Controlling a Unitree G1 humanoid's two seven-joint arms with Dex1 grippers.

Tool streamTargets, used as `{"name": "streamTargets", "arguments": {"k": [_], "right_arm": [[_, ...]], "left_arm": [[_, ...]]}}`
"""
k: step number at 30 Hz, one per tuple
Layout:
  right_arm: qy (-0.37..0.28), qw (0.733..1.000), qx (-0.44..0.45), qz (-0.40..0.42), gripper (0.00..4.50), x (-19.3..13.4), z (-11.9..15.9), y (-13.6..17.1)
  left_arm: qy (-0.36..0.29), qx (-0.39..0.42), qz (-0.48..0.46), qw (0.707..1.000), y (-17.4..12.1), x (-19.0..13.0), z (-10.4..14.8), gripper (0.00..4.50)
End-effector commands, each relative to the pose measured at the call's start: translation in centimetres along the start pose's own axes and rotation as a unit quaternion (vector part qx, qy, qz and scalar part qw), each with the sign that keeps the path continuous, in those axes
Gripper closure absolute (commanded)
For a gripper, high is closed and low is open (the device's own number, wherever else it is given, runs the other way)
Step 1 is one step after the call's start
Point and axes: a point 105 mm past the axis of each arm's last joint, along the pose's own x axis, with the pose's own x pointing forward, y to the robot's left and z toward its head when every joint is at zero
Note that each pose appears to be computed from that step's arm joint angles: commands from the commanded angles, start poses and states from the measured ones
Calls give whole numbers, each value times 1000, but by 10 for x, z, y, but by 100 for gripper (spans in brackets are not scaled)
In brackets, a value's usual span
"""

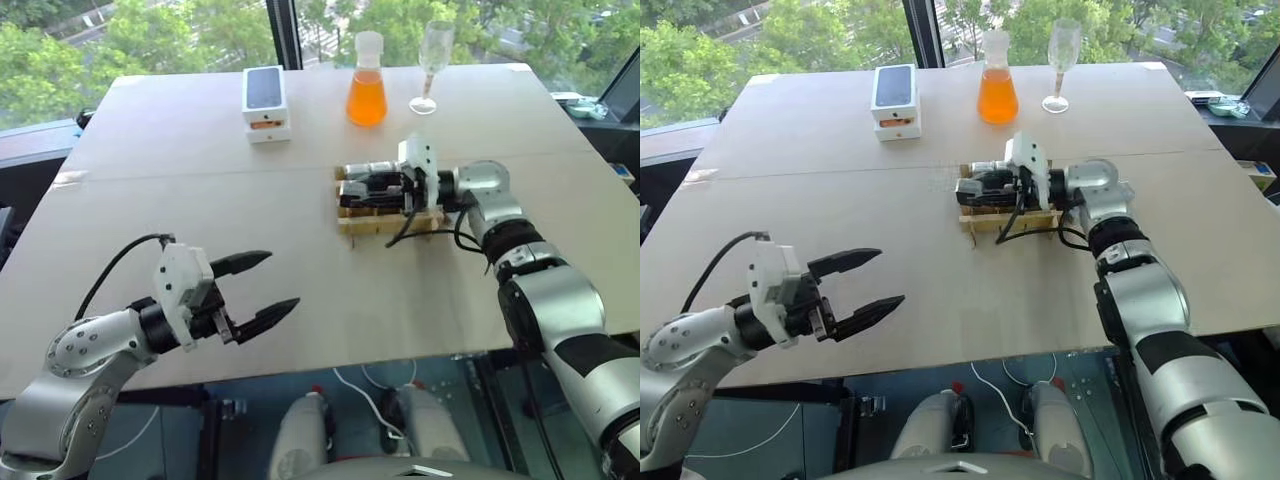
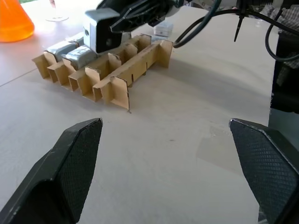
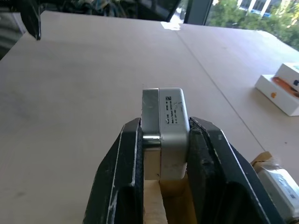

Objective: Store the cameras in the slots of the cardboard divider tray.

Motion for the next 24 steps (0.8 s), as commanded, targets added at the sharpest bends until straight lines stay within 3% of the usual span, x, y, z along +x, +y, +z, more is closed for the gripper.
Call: {"name": "streamTargets", "arguments": {"k": [1, 17, 24], "right_arm": [[23, 999, -39, 9, 377, 2, 5, -3], [142, 985, -86, -45, 377, 6, -18, -16], [145, 984, -95, -45, 377, 6, -17, -17]], "left_arm": [[-15, 18, 9, 1000, -3, -2, 12, 0], [-17, 19, 25, 999, -5, -4, 17, 0], [-17, 20, 27, 999, -6, -5, 19, 0]]}}
